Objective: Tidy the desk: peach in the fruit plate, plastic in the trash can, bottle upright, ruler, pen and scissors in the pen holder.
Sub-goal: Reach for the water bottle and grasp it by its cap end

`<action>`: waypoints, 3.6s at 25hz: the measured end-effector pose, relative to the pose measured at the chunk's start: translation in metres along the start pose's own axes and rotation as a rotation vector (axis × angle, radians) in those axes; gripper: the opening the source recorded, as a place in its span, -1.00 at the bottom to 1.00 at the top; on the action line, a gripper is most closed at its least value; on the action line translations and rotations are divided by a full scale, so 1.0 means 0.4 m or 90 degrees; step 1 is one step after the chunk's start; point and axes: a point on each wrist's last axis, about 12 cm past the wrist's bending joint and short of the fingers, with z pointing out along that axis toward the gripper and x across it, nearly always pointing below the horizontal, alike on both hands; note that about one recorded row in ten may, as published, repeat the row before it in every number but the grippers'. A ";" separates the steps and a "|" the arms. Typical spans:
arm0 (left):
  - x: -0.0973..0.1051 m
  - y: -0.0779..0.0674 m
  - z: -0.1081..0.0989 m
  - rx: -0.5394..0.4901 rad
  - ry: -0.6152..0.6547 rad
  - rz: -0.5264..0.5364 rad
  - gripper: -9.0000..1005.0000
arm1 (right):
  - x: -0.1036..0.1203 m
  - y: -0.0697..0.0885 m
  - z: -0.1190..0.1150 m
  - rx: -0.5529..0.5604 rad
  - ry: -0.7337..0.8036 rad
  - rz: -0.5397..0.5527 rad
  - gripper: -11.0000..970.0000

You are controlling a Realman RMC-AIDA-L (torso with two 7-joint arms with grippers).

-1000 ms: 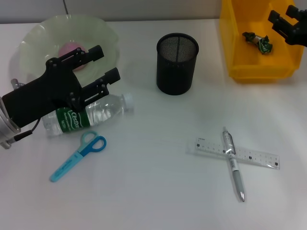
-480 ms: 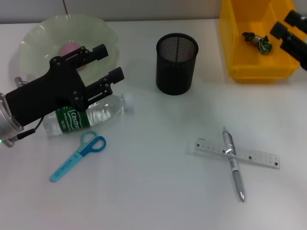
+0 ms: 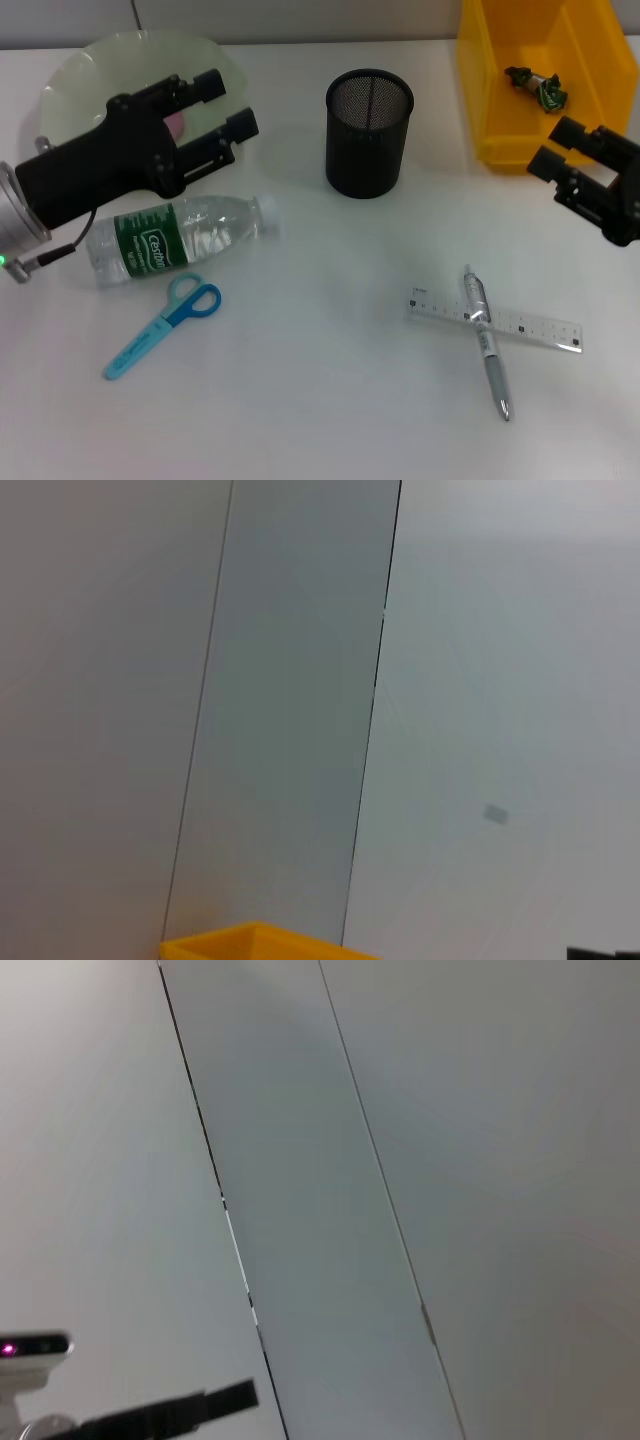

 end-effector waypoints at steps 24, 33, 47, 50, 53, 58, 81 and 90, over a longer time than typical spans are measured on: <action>-0.022 0.000 0.032 0.051 0.067 -0.010 0.27 | 0.067 0.039 0.004 -0.030 0.043 0.041 0.53; -0.147 0.044 0.125 0.063 0.227 -0.036 0.28 | 0.080 0.045 0.002 -0.018 0.035 0.064 0.53; -0.181 0.009 0.317 0.037 0.589 0.094 0.29 | 0.098 0.052 0.009 -0.010 0.035 0.083 0.53; -0.169 0.008 0.329 0.024 0.626 0.122 0.29 | 0.100 0.054 0.011 -0.011 0.034 0.086 0.53; -0.154 0.011 0.335 0.008 0.654 0.145 0.29 | 0.103 0.050 0.018 -0.008 0.042 0.086 0.53; -0.140 0.016 0.329 -0.006 0.675 0.160 0.29 | 0.105 0.047 0.032 -0.010 0.048 0.089 0.53; -0.089 0.007 0.356 -0.023 0.729 0.214 0.29 | 0.114 0.046 0.053 -0.008 0.055 0.105 0.53; -0.081 0.013 0.358 -0.032 0.741 0.223 0.29 | 0.112 0.044 0.057 -0.009 0.054 0.104 0.53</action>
